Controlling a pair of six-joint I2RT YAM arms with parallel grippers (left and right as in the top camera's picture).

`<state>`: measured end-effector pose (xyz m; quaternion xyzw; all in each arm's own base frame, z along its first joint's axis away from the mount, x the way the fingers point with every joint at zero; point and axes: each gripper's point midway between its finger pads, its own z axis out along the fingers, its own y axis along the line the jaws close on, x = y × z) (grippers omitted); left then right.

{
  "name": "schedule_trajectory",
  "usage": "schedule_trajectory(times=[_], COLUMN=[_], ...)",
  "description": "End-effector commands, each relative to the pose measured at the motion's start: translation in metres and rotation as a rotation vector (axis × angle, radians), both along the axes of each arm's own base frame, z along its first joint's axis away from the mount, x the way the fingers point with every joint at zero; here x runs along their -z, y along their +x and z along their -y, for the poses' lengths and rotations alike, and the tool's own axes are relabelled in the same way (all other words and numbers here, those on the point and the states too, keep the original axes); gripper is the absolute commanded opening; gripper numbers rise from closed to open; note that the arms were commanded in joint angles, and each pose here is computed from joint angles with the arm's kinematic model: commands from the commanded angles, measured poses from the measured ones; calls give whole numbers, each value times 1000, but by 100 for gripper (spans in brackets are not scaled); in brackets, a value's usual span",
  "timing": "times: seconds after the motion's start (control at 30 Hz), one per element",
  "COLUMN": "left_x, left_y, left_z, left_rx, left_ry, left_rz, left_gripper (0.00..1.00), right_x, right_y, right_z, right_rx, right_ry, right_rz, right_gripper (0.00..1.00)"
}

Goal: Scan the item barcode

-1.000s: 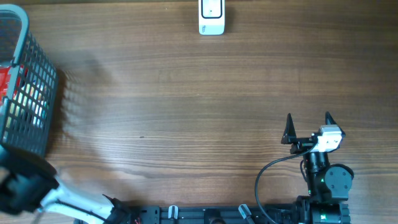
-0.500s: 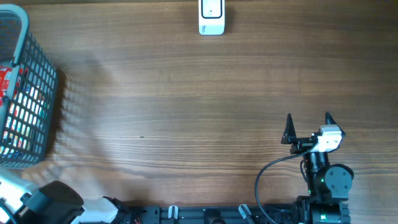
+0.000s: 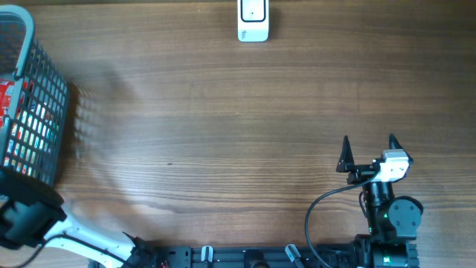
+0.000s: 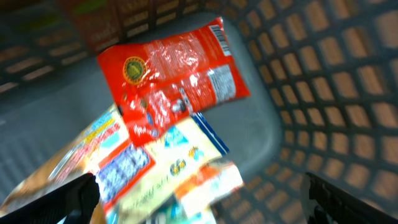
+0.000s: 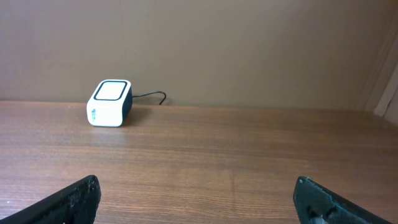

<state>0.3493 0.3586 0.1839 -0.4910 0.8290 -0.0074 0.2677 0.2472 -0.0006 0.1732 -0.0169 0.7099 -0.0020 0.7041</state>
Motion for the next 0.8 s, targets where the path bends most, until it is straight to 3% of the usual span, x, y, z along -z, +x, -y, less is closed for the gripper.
schedule_trajectory(times=[0.0, 0.1, 0.2, 0.27, 0.4, 0.53, 0.77], left_x=[37, 62, 78, 84, 86, 97, 132], left_y=[8, 17, 25, 32, 39, 48, 34], left_z=[-14, -23, -24, -22, -23, -9, -18], left_rx=[-6, 14, 140, 242, 296, 395, 348], left_ry=[-17, -16, 38, 87, 152, 164, 240], left_rz=[-30, -41, -77, -104, -140, -178, -417], left_gripper=[100, 100, 100, 99, 99, 92, 95], right_x=[-2, -2, -2, -2, -2, -2, -2], right_y=[0, 0, 0, 0, 0, 0, 0], right_z=[3, 3, 3, 3, 3, 3, 3], right_rx=[18, 18, 18, 18, 18, 18, 18], right_ry=[7, 7, 7, 7, 7, 7, 7], right_rz=[10, 10, 10, 10, 10, 10, 10], right_gripper=[100, 99, 100, 100, 100, 100, 100])
